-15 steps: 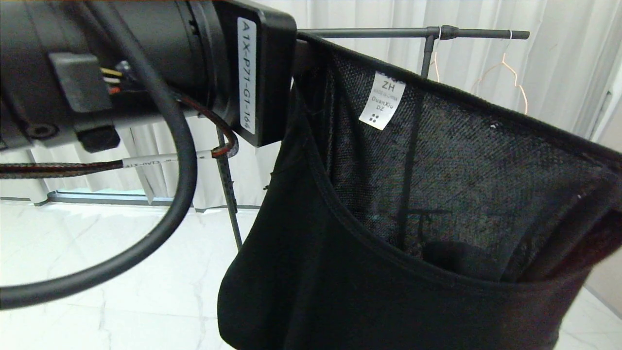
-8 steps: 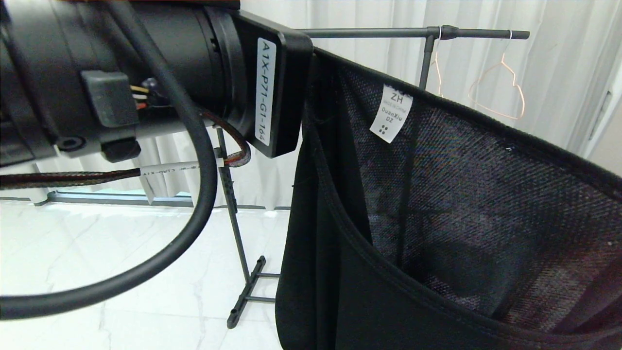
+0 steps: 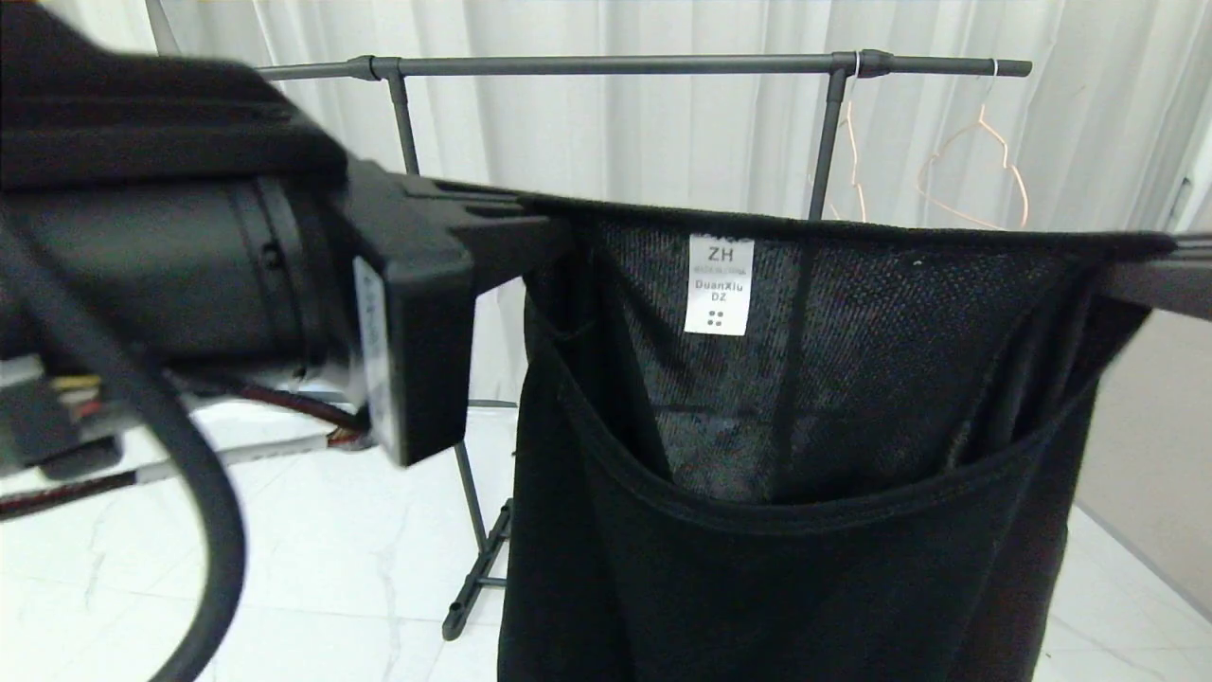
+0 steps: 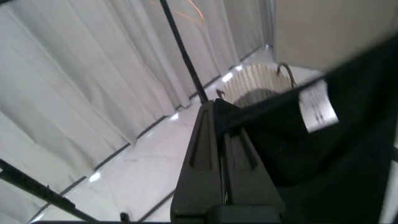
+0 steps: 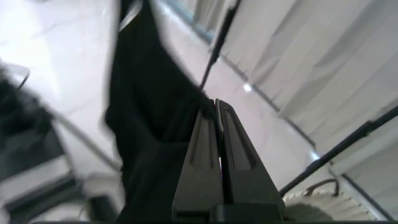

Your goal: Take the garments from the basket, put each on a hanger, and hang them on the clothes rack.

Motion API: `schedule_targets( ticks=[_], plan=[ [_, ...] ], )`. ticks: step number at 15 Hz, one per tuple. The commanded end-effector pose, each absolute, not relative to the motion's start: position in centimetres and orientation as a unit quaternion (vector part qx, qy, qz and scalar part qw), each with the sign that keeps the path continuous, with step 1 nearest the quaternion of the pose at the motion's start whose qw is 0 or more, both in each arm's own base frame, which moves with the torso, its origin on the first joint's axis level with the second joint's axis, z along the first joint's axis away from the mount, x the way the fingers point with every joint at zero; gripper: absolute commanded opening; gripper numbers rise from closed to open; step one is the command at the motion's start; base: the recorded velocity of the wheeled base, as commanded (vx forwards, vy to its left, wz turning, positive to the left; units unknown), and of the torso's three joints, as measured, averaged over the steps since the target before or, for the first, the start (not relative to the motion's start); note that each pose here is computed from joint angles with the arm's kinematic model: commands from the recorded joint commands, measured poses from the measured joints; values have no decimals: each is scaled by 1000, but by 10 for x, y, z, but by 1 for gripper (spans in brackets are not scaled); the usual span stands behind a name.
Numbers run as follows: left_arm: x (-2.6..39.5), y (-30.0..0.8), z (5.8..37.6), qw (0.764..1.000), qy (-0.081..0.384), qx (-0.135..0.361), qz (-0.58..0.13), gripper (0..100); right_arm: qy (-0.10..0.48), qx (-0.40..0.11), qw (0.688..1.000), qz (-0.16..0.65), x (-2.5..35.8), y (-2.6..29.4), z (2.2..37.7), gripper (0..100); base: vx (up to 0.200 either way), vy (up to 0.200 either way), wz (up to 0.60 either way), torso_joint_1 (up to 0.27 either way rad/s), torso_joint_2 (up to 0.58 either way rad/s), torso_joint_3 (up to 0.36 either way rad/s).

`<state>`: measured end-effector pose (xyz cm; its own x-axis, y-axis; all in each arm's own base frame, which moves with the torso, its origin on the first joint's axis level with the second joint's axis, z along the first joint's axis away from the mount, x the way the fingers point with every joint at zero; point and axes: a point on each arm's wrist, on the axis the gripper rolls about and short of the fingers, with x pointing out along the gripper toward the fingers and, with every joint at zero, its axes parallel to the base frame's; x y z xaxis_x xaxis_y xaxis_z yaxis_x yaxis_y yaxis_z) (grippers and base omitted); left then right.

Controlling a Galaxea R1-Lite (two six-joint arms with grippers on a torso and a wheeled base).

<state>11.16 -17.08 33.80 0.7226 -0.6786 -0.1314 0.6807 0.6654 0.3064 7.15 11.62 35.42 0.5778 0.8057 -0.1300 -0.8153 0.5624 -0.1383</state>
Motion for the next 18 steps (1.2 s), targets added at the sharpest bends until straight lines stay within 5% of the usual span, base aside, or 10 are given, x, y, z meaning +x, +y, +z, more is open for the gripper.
schedule_targets(
  ticks=[1,4,9,13,18],
  plan=[
    [91,-146,329,908,0,168,-384,0,34,-96,893,438,101,149,347,0,0,0,0,0,0,0],
    [80,-127,311,905,35,173,-388,0,12,-82,896,436,122,180,345,0,0,0,0,0,0,0],
    [61,-131,311,891,100,70,-437,0,-31,-68,898,434,146,216,347,0,0,0,0,0,0,0],
    [46,-141,315,865,96,69,-487,0,-33,-67,897,435,151,224,344,0,0,0,0,0,0,0],
    [45,-142,328,865,80,57,-492,0,-34,-67,898,433,149,221,345,0,0,0,0,0,0,0]
  ],
)
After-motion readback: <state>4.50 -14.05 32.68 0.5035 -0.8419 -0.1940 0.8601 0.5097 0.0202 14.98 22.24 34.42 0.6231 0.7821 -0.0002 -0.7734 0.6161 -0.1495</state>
